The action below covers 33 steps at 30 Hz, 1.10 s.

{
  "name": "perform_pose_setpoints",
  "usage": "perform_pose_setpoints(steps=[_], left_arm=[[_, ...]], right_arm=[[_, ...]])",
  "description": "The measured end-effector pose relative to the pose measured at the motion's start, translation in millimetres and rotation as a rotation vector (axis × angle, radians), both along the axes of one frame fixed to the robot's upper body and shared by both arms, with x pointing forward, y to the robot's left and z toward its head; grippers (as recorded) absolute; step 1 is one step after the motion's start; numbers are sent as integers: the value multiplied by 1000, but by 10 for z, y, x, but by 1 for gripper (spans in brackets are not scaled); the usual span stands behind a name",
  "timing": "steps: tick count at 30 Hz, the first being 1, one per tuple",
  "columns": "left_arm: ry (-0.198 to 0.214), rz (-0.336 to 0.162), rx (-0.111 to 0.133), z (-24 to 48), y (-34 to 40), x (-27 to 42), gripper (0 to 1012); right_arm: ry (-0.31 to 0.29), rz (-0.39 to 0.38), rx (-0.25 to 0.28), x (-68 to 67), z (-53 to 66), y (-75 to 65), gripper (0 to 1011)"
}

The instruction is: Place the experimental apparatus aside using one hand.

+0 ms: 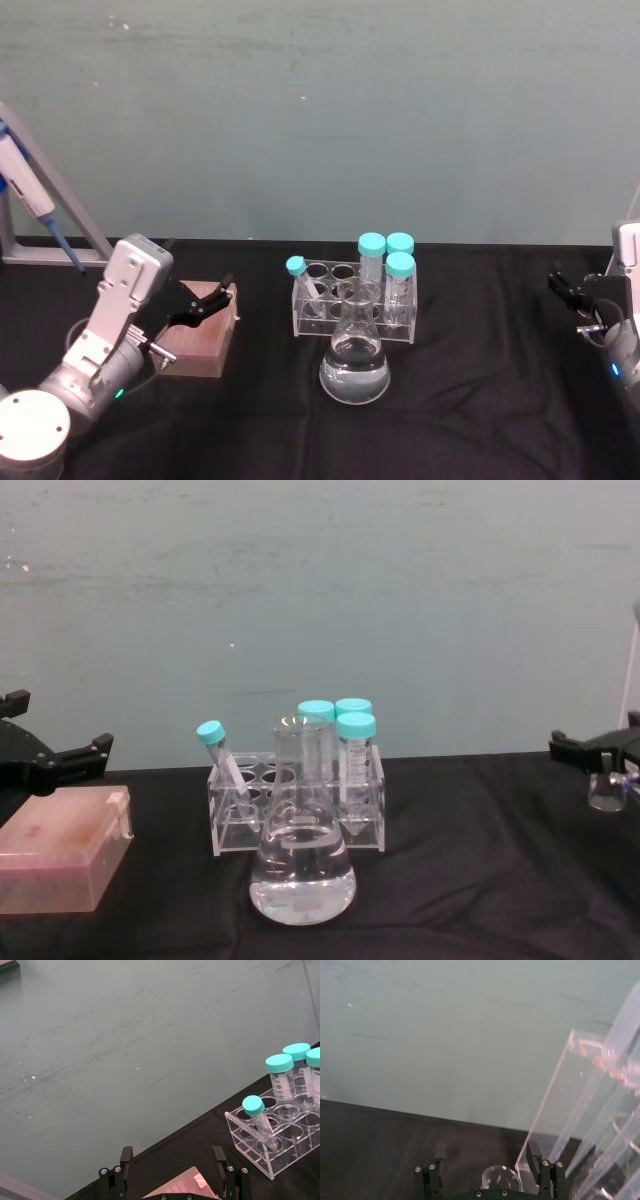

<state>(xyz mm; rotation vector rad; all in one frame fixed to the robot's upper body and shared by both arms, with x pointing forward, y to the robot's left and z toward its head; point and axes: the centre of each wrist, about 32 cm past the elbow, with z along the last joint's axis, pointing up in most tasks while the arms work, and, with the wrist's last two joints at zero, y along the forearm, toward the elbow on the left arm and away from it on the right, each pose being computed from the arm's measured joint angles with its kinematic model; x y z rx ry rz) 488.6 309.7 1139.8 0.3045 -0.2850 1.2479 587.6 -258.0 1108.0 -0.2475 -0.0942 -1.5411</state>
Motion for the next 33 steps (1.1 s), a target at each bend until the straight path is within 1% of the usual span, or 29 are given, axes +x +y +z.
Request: perform_pose_setpoints(steps=[1,2,5,10,11,15,19,23,29,33], left_arm=[[0,0,0,0,0,0,1000],[0,0,0,0,0,0,1000],[0,0,0,0,0,0,1000],[0,0,0,0,0,0,1000],[0,0,0,0,0,0,1000],[0,0,0,0,0,0,1000],[0,0,0,0,0,0,1000],[0,0,0,0,0,0,1000],[0,0,0,0,0,0,1000],[0,0,0,0,0,0,1000]], right_arm=[[0,0,0,0,0,0,1000],[-16,28,-14,-23,36,1,1000],[-25,48,-20,-36,64,2,1000],[-64,145,-31,-102,183,-12,1000],[-64,145,-31,-102,183,-12,1000],[-93,226,-22,-188,274,-11,1000],[-107,266,-9,-240,318,-22,1000],[-118,325,7,-308,361,-46,1000],[-110,399,28,-377,385,-83,1000],[-105,435,31,-402,391,-94,1000]])
